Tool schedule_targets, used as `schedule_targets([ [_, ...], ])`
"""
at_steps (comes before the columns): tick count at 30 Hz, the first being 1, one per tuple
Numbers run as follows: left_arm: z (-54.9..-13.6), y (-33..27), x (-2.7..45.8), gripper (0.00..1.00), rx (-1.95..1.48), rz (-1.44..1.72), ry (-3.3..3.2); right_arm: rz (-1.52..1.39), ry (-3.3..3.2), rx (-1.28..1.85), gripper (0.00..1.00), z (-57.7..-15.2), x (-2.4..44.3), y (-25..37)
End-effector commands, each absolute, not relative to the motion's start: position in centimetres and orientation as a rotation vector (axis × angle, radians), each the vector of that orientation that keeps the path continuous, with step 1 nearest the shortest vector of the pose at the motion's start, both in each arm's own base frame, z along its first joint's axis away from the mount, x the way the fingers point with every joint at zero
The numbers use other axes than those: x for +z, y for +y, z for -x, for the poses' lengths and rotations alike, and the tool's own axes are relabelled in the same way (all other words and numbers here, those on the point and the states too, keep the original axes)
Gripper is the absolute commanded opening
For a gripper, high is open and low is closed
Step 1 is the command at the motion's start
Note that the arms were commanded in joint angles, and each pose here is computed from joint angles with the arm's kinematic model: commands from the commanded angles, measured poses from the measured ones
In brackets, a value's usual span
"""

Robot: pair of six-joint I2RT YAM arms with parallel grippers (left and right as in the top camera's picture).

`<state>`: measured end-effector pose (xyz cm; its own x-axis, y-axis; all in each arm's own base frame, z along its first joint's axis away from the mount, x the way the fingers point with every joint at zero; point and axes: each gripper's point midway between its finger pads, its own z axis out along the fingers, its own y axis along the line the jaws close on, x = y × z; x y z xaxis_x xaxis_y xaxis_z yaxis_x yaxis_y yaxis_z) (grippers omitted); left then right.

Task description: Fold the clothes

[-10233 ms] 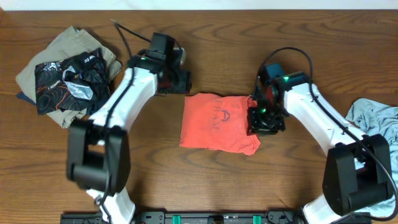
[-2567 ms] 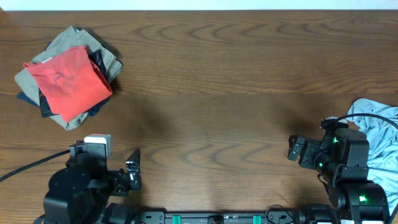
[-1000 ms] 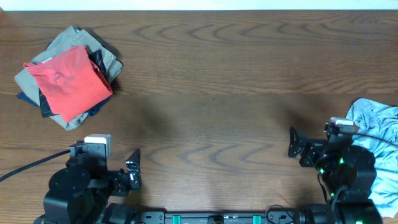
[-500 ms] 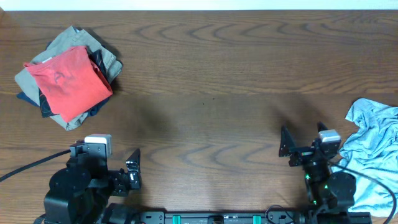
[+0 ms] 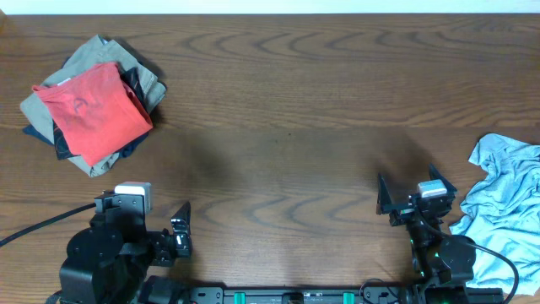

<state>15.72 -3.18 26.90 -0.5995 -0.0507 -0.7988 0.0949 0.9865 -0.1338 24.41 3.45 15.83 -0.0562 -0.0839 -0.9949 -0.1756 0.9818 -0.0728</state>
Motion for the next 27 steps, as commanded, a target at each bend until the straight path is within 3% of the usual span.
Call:
schedule_targets([
  [1, -15.74, -2.99, 26.79, 0.98, -0.178, -0.046, 2.205, 0.216, 1.627, 0.070, 0.99, -24.37, 15.79, 3.60],
  [27, -15.74, -2.99, 26.79, 0.98, -0.178, -0.046, 2.205, 0.216, 1.628, 0.070, 0.99, -24.37, 15.77, 3.61],
])
